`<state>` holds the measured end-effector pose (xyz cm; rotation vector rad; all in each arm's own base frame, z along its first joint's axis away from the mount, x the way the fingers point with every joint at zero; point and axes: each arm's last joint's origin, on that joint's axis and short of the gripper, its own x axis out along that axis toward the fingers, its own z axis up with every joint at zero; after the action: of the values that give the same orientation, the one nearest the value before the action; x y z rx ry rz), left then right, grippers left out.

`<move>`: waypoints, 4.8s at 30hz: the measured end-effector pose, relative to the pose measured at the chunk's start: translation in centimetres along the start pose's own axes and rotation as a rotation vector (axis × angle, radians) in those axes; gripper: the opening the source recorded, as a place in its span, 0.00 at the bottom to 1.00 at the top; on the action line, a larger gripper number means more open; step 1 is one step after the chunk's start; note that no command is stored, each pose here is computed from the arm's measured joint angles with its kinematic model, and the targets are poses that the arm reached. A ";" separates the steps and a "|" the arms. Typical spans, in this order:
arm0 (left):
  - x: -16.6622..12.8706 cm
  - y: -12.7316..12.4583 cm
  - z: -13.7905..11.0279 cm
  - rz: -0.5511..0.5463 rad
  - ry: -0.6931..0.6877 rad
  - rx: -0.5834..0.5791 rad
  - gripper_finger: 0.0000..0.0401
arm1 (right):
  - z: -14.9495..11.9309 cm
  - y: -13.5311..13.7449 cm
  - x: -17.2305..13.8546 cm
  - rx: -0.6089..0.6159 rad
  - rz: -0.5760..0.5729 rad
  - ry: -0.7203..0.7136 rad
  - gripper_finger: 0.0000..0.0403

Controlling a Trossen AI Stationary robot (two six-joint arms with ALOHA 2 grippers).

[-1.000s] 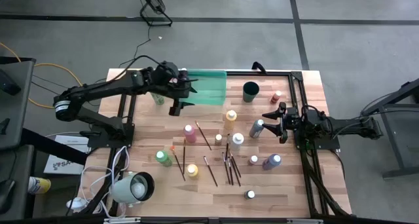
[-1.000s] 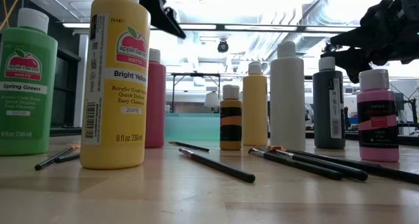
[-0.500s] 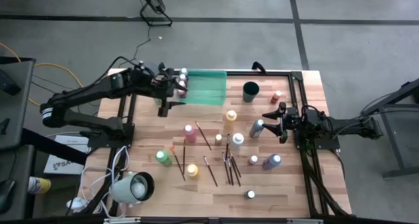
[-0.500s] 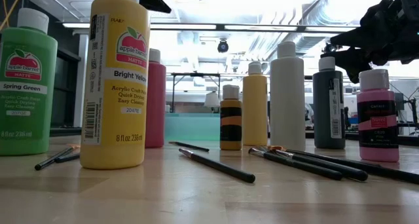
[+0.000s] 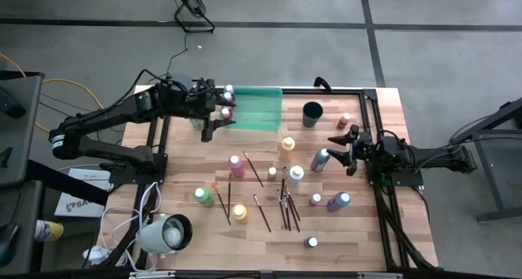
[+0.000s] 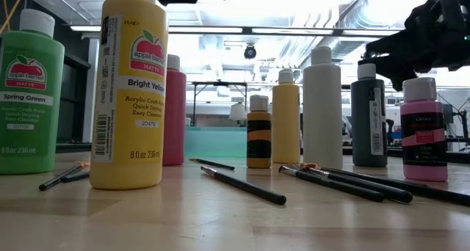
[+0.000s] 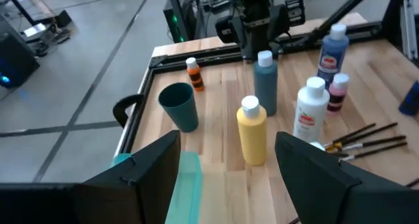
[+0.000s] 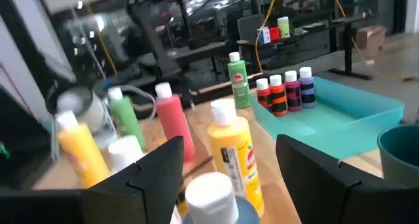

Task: Pick & Place Paint Supplies
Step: Put the orange paint bottle into the green bin

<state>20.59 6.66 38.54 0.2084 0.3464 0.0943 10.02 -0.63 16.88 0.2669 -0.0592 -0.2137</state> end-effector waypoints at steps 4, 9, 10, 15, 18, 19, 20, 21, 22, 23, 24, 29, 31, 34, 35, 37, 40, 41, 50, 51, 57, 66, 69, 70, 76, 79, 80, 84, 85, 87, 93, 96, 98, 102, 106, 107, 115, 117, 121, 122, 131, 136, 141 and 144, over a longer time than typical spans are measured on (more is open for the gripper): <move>0.0 0.0 0.0 0.002 -0.004 -0.021 0.61 | 0.3 -0.5 -0.1 0.190 -0.179 -0.083 0.59; 0.0 0.1 0.0 0.023 0.005 -0.037 0.61 | 1.6 -0.8 -0.3 0.184 -0.391 -0.161 0.59; 0.0 0.1 0.0 0.023 0.006 -0.037 0.61 | 2.2 -0.8 -0.4 0.172 -0.438 -0.186 0.59; 0.0 0.1 0.0 0.025 0.008 -0.028 0.61 | 4.9 -0.6 -0.8 0.125 -0.653 -0.228 0.59; 0.0 0.1 0.0 0.028 0.009 -0.018 0.61 | 5.7 -0.6 -0.8 0.103 -0.759 -0.205 0.59; 0.0 0.1 0.0 0.028 0.010 -0.018 0.61 | 5.8 -0.6 -0.8 0.103 -0.792 -0.192 0.59; 0.0 0.1 0.0 0.029 0.010 -0.017 0.61 | 6.0 -0.6 -0.8 0.116 -0.823 -0.185 0.59; 0.0 0.1 0.0 0.029 0.010 -0.014 0.61 | 6.1 -0.5 -0.8 0.138 -0.848 -0.182 0.59; 0.0 0.1 0.0 0.029 0.010 -0.010 0.61 | 6.2 -0.5 -0.7 0.161 -0.865 -0.174 0.59; 0.0 0.1 0.0 0.029 0.010 -0.004 0.61 | 6.3 -0.5 -0.7 0.177 -0.879 -0.156 0.59; 0.0 0.1 0.0 0.029 0.010 0.002 0.61 | 6.3 -0.5 -0.7 0.192 -0.892 -0.137 0.59; 0.0 0.1 0.0 0.029 0.010 0.013 0.61 | 5.7 -0.7 -0.4 0.296 -0.918 0.060 0.59; 0.0 0.1 0.0 0.029 0.010 0.028 0.61 | 5.0 -1.0 -0.3 0.369 -0.925 0.169 0.59; 0.0 0.1 0.0 0.029 0.011 0.034 0.61 | 3.7 -1.4 -0.3 0.485 -0.984 0.323 0.59; 0.0 0.1 0.0 0.029 0.011 0.035 0.61 | 3.3 -1.6 -0.4 0.513 -1.021 0.364 0.59; 0.0 0.1 0.0 0.029 0.011 0.041 0.61 | 2.8 -1.9 -0.5 0.541 -1.094 0.419 0.59; 0.0 0.1 0.0 0.028 0.011 0.061 0.61 | 2.4 -2.2 -0.1 0.505 -1.151 0.446 0.59; 0.0 0.1 0.0 0.028 0.011 0.061 0.61 | 2.4 -2.3 0.0 0.469 -1.161 0.458 0.59; 0.0 0.1 -0.1 0.025 0.011 0.068 0.61 | 1.2 -3.2 2.0 0.250 -1.216 0.591 0.59; 0.0 0.1 0.0 0.025 0.011 0.068 0.61 | 1.1 -3.2 2.5 0.229 -1.201 0.602 0.59; 0.0 0.1 -0.1 0.026 0.011 0.071 0.61 | -0.1 -3.7 4.4 0.174 -1.183 0.647 0.59; 0.0 0.1 -0.1 0.026 0.011 0.071 0.61 | -2.0 -5.1 5.2 0.284 -1.302 0.686 0.75; 0.0 0.1 -0.1 0.026 0.011 0.071 0.61 | -2.5 -5.6 5.7 0.247 -1.288 0.694 0.84; 0.0 0.1 -0.1 0.026 0.011 0.071 0.61 | -2.7 -5.8 5.8 0.231 -1.282 0.702 0.87; 0.0 0.1 -0.1 0.026 0.012 0.071 0.61 | -3.4 -6.8 6.1 0.165 -1.339 0.706 0.91; 0.0 0.1 -0.1 0.025 0.013 0.071 0.61 | -3.5 -7.3 6.2 0.138 -1.362 0.714 0.90; 0.0 0.1 -0.1 0.025 0.014 0.071 0.61 | -3.6 -7.4 6.3 0.128 -1.360 0.718 0.89; 0.0 0.1 -0.1 0.028 0.015 0.071 0.61 | -3.7 -8.2 6.8 0.095 -1.346 0.729 0.88; 0.0 0.1 -0.1 0.028 0.015 0.071 0.61 | -3.7 -8.4 6.8 0.091 -1.349 0.733 0.88; 0.0 0.1 -0.1 0.028 0.015 0.071 0.61 | -3.7 -8.8 6.7 0.092 -1.364 0.736 0.88; 0.0 0.1 -0.1 0.027 0.015 0.069 0.61 | -3.6 -9.5 6.5 0.080 -1.381 0.759 0.87; 0.0 0.1 -0.1 0.027 0.015 0.068 0.61 | -3.5 -9.7 6.7 0.069 -1.367 0.755 0.86; 0.0 0.1 -0.1 0.027 0.015 0.068 0.61 | -3.4 -9.8 6.8 0.062 -1.353 0.755 0.83; 0.0 0.1 -0.1 0.027 0.015 0.068 0.61 | -3.4 -9.9 6.9 0.077 -1.334 0.766 0.72; 0.0 0.1 -0.1 0.027 0.015 0.068 0.61 | -3.5 -9.9 6.8 0.094 -1.316 0.787 0.58; 0.0 0.1 -0.1 0.026 0.015 0.068 0.61 | -3.5 -9.9 6.8 0.100 -1.311 0.794 0.55; 0.0 0.1 -0.1 0.024 0.014 0.067 0.61 | -3.6 -9.6 6.6 0.147 -1.265 0.861 0.25; 0.0 0.1 -0.1 0.024 0.014 0.067 0.61 | -3.4 -9.4 6.4 0.165 -1.248 0.872 0.21; 0.0 0.1 -0.1 0.024 0.014 0.067 0.61 | -2.6 -8.8 6.0 0.232 -1.172 0.890 0.20; 0.0 0.1 -0.1 0.024 0.014 0.067 0.61 | -2.3 -8.6 5.8 0.251 -1.151 0.903 0.20; 0.0 0.1 -0.1 0.025 0.012 0.038 0.61 | 2.4 -6.5 5.3 0.373 -0.958 0.861 0.18; 0.0 0.1 -0.1 0.026 0.011 0.033 0.61 | 5.7 -5.3 5.2 0.405 -0.896 0.865 0.18; 0.0 0.1 -0.1 0.026 0.011 0.032 0.61 | 9.9 -4.0 5.2 0.360 -0.823 0.891 0.18; 0.1 0.1 0.0 0.027 0.009 0.021 0.61 | 12.8 -3.1 5.6 0.334 -0.712 0.859 0.18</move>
<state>20.68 6.80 38.48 0.2336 0.3540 0.1179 13.76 -8.03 28.53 0.6904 0.8708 -0.7815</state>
